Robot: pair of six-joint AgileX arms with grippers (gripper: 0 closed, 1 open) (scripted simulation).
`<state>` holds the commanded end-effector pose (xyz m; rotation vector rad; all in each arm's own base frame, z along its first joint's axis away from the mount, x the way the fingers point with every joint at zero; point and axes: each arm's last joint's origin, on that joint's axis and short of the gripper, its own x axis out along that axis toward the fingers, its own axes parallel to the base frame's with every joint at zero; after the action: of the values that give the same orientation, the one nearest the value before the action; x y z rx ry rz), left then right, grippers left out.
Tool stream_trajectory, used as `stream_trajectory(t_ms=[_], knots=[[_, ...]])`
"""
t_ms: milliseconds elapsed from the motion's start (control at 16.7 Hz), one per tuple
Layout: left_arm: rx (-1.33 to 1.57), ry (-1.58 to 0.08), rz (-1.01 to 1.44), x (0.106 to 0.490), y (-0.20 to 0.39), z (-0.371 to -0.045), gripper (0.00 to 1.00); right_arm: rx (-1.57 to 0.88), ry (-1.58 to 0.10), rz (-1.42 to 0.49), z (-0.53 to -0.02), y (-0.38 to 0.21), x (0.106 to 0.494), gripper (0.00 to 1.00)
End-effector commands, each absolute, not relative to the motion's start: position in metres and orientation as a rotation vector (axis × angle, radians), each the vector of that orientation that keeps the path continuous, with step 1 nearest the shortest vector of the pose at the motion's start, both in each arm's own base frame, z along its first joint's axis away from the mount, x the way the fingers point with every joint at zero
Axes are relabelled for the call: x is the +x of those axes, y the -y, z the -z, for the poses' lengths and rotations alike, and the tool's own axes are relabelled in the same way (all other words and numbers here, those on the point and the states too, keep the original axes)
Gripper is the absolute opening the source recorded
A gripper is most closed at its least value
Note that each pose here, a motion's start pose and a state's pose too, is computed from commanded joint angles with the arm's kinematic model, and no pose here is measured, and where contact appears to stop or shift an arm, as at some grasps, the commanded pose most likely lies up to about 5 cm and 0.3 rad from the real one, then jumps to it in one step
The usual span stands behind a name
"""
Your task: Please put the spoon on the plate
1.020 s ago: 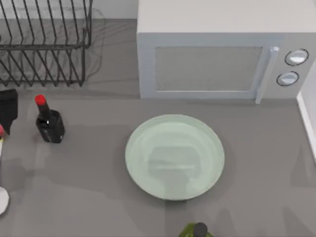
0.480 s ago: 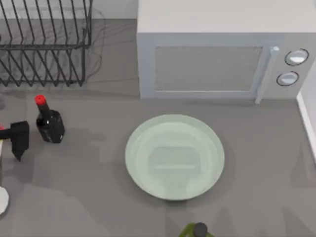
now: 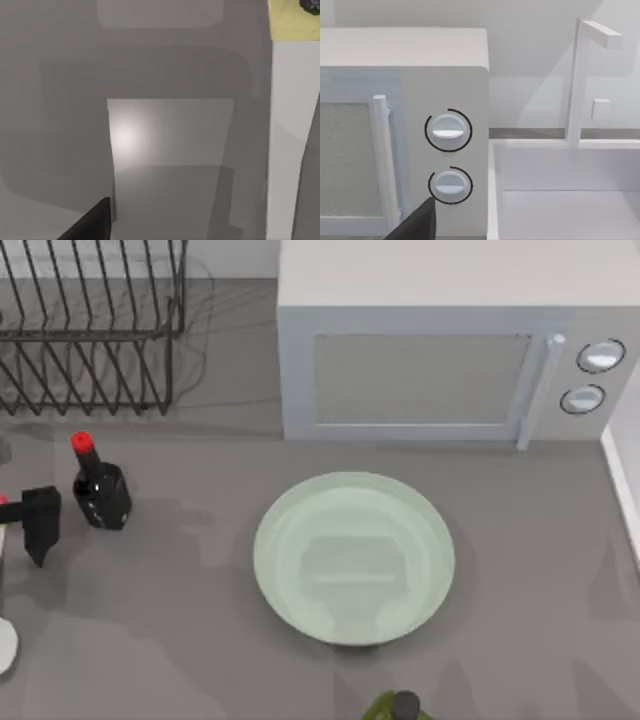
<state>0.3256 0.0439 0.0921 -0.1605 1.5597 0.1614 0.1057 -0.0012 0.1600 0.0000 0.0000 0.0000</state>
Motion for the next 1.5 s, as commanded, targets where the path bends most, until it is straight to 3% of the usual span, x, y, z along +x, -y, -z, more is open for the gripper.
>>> stream_trajectory(t_ms=[60, 840, 1320, 1380, 1500], knots=[[-0.16, -1.56, -0.161, 0.326, -0.044, -0.092, 1.0, 0.0, 0.0, 0.0, -0.16, 0.001, 0.106, 1.0], [-0.16, -1.56, -0.161, 0.326, -0.044, -0.092, 0.02, 0.0, 0.0, 0.0, -0.16, 0.001, 0.106, 1.0], [-0.16, -1.56, -0.161, 0.326, -0.044, -0.092, 0.0, 0.0, 0.0, 0.0, -0.16, 0.001, 0.106, 1.0], [-0.16, -1.567, -0.16, 0.316, -0.043, -0.114, 0.0, 0.0, 0.0, 0.0, -0.16, 0.001, 0.106, 1.0], [-0.159, -1.558, -0.16, 0.317, -0.043, -0.119, 0.0, 0.0, 0.0, 0.0, -0.16, 0.001, 0.106, 1.0]])
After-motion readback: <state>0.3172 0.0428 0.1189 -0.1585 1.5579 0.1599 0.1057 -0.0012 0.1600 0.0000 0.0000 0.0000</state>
